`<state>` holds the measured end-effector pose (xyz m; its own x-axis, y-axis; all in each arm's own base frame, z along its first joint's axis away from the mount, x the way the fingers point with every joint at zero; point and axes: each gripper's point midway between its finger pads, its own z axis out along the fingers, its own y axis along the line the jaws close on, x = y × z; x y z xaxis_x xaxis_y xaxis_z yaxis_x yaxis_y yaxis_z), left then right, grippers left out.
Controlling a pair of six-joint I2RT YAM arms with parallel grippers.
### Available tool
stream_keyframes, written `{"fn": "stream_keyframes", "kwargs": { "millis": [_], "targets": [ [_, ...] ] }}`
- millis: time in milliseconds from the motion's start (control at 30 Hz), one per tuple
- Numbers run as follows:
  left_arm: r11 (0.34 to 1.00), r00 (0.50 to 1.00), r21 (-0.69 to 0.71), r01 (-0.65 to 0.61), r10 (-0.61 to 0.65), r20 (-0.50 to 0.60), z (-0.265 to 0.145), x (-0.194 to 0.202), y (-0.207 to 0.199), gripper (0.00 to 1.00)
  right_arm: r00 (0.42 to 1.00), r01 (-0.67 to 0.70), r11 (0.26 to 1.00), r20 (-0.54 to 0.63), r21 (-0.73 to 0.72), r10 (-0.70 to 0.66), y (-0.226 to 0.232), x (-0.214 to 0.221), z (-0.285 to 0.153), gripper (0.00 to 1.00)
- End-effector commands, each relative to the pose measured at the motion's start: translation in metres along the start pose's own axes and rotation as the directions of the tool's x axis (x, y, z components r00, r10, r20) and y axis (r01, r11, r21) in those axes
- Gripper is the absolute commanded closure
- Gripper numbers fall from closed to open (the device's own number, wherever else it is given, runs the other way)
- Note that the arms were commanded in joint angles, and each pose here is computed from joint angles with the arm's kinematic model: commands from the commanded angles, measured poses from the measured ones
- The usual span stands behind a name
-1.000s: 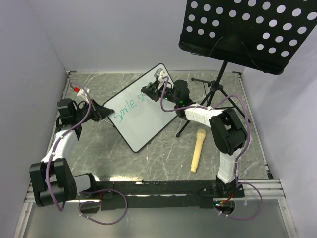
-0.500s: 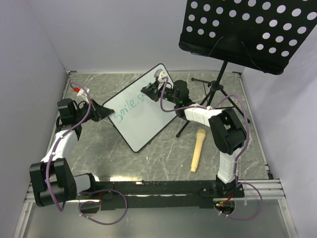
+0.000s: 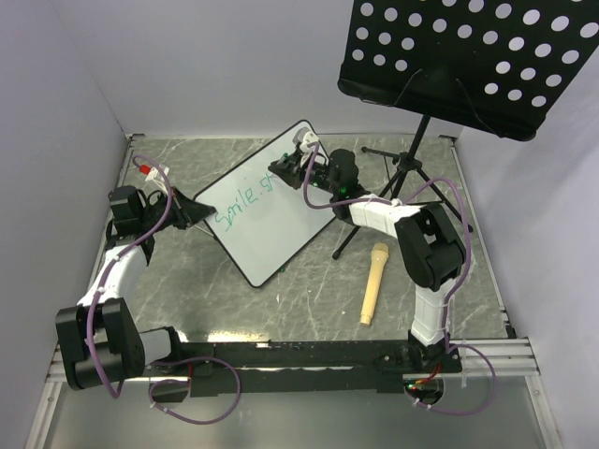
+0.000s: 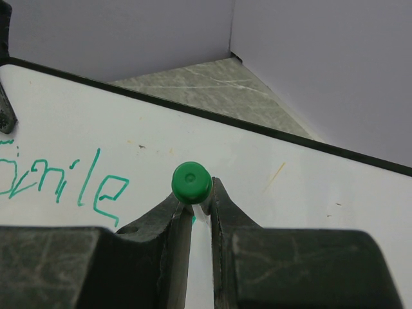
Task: Write a sentence on the whiteboard
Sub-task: Pick up the sentence from the whiteboard.
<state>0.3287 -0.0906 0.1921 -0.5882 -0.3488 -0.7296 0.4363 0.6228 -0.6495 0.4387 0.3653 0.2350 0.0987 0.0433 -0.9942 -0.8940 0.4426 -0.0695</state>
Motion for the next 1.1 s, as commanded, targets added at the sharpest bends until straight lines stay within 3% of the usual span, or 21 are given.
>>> {"fn": "stream_keyframes", "kwargs": {
  "millis": [0, 1067],
  "targets": [
    [0.966, 0.975, -0.133, -0.220, 0.216, -0.047, 0.002, 0.013, 0.040, 0.99, 0.999, 0.032, 0.999, 0.024, 0.019, -0.032, -0.013, -0.007, 0.005, 1.00],
    [0.965, 0.976, -0.141, -0.220, 0.216, -0.044, 0.002, 0.012, 0.041, 0.99, 1.000, 0.007, 1.000, 0.003, -0.002, -0.007, 0.005, 0.009, -0.016, 1.00]
  ]
}}
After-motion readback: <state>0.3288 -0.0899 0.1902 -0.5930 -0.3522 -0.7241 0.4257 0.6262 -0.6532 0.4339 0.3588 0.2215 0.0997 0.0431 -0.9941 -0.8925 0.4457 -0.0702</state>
